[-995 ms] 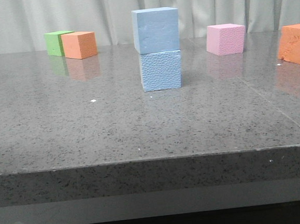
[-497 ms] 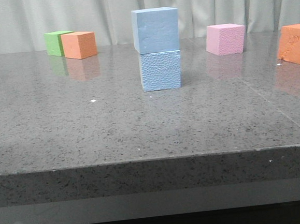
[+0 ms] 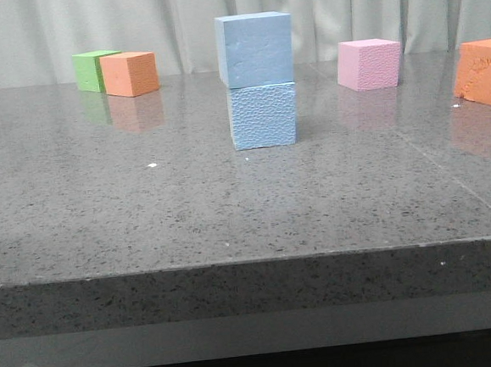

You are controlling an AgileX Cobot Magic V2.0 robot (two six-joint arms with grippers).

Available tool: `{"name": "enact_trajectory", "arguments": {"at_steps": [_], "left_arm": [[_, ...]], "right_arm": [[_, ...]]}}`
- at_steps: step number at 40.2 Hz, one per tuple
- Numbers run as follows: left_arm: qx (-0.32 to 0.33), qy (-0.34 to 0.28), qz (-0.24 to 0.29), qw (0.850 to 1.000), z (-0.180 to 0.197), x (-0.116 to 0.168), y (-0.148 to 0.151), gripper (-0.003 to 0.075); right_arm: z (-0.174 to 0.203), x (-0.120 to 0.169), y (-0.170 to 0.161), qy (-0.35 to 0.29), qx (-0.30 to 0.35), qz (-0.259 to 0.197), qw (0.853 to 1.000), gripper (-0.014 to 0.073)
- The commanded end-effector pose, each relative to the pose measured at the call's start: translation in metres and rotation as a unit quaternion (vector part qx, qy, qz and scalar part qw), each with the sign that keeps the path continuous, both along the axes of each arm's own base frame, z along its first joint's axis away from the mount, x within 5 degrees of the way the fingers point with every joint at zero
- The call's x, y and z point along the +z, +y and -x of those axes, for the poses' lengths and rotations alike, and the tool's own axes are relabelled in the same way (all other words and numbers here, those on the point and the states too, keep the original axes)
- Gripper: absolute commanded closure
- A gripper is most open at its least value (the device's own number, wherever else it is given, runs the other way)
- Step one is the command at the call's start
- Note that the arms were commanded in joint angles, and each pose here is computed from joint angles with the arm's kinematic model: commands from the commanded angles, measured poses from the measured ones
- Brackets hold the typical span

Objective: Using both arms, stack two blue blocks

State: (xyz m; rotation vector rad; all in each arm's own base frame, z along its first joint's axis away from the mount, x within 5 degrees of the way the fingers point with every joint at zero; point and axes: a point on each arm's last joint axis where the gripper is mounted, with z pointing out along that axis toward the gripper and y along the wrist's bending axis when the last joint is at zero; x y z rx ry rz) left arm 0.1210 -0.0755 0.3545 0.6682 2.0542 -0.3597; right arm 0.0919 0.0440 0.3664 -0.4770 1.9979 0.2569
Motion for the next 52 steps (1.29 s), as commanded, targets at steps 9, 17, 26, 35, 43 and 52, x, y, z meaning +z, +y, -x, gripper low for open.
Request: {"name": "enact_trajectory", "arguments": {"at_steps": [9,17,26,35,43,52], "left_arm": [[0.053,-0.089,0.043,0.994,0.025,0.004,0.026,0.0741],[0.148,-0.178,0.057,0.971,0.043,-0.025,0.051,0.0741],[0.234,-0.264,0.071,0.933,0.055,-0.081,0.067,0.0741],[0.259,-0.276,0.084,0.922,0.065,-0.126,0.071,0.0741],[0.265,-0.284,0.096,0.916,0.066,-0.149,0.072,0.0741],[0.264,-0.276,0.094,0.919,0.066,-0.150,0.072,0.0741]], "right_arm": [[-0.002,0.013,-0.001,-0.046,-0.002,-0.012,0.999,0.0663],[-0.002,0.013,-0.001,-0.046,-0.002,-0.012,0.999,0.0663],[-0.002,0.013,-0.001,-0.046,-0.002,-0.012,0.999,0.0663],[-0.002,0.013,-0.001,-0.046,-0.002,-0.012,0.999,0.0663],[-0.002,0.013,-0.001,-0.045,-0.002,-0.012,0.999,0.0663],[-0.002,0.013,0.000,-0.046,-0.002,-0.012,0.999,0.0663]]}}
